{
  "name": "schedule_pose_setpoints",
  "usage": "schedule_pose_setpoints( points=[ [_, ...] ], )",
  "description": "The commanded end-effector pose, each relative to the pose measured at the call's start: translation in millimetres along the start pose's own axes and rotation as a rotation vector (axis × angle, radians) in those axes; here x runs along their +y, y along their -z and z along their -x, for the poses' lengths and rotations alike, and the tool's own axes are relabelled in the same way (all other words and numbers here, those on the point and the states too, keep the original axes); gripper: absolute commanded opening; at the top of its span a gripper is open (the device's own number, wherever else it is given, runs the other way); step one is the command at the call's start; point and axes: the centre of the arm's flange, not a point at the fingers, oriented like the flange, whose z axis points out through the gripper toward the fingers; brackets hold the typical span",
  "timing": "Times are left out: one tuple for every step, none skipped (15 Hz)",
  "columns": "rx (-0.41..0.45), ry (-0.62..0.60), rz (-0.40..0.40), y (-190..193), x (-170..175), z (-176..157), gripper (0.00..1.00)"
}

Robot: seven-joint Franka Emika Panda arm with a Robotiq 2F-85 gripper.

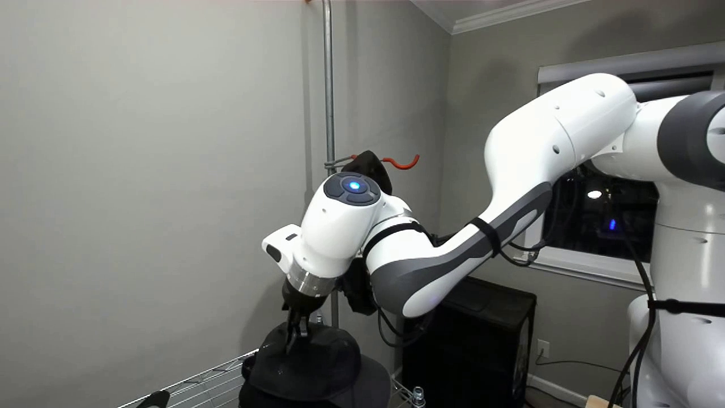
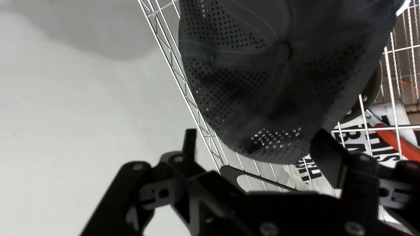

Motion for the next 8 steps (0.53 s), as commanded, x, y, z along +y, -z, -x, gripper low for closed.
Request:
schedule_pose_setpoints(
  points=[
    [0.027, -0.015, -0.065, 42, -2, 29, 1.00],
    [0.036, -0.019, -0.071, 49, -3, 36, 1.00],
    [0.046, -0.031, -0.057, 56, 0, 46, 1.00],
    [0.053, -0.049, -0.038, 62, 3, 54, 1.00],
    [0.052, -0.070, -0.026, 68, 9, 63, 1.00],
    [0.054, -0.087, -0.006, 71, 11, 69, 1.00],
    [0.054, -0.109, 0.010, 76, 14, 74, 1.00],
    [0.043, -0.130, 0.011, 79, 30, 98, 1.00]
  ],
)
